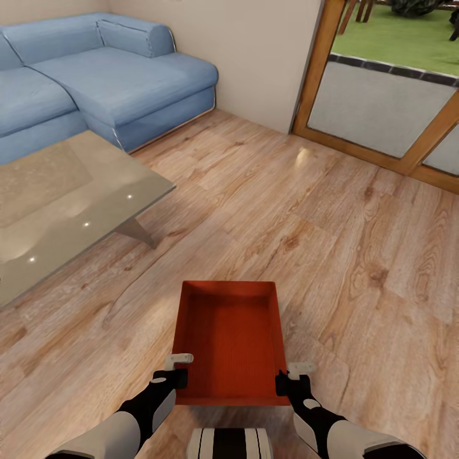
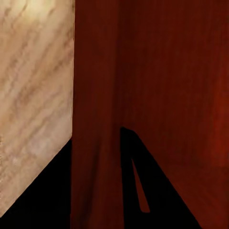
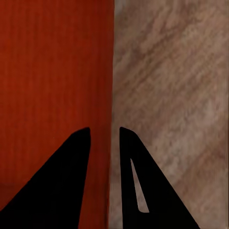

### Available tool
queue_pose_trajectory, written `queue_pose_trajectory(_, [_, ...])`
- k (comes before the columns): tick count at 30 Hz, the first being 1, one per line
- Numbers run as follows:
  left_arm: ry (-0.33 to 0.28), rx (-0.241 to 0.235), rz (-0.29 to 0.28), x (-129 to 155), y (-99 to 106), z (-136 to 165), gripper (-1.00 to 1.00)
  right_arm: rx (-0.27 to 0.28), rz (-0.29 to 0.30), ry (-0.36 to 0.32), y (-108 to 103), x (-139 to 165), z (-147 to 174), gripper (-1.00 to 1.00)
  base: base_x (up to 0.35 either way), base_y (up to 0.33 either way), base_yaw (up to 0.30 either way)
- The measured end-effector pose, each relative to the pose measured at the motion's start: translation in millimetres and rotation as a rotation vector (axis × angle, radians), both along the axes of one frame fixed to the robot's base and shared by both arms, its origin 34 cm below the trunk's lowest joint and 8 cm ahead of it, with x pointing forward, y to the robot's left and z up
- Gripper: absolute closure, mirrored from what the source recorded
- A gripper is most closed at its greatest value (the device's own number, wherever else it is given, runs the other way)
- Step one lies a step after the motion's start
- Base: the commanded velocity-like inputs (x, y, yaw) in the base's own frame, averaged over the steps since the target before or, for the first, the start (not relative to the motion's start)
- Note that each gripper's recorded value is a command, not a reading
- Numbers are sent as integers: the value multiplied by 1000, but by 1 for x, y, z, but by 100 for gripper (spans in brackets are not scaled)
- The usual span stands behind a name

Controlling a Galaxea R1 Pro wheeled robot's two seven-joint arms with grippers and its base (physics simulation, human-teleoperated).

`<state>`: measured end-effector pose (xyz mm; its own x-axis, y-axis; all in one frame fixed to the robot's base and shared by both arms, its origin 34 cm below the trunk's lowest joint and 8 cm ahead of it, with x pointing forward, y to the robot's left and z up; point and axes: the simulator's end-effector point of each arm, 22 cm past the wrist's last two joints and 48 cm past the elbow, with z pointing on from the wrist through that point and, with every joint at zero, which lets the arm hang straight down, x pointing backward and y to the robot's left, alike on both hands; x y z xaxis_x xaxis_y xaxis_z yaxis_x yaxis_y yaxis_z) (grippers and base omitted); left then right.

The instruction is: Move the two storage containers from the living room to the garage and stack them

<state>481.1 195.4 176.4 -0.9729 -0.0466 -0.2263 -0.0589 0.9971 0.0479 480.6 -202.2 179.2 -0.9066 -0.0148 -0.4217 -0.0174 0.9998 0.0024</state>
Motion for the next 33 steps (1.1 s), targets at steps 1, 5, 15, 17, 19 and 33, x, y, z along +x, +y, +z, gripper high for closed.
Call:
queue_pose_trajectory(1, [-1, 0, -1, 1, 0, 2, 100, 0, 6, 0, 1, 1, 2, 100, 0, 0, 0])
queue_pose_trajectory(5, [0, 0, 0, 2, 0, 11, 100, 1, 4, 0, 1, 2, 11, 100, 0, 0, 0])
queue_pose_trajectory(15, [0, -1, 0, 7, 0, 32, 100, 1, 5, -1, 1, 7, 32, 100, 0, 0, 0])
queue_pose_trajectory(17, [0, -1, 0, 8, 0, 36, 100, 2, 4, -1, 1, 8, 37, 100, 0, 0, 0])
queue_pose_trajectory(19, [-1, 0, 0, 9, 0, 41, 100, 2, 4, -1, 1, 9, 41, 100, 0, 0, 0])
queue_pose_trajectory(33, [0, 0, 0, 14, 0, 70, 100, 1, 2, -1, 1, 14, 70, 100, 0, 0, 0])
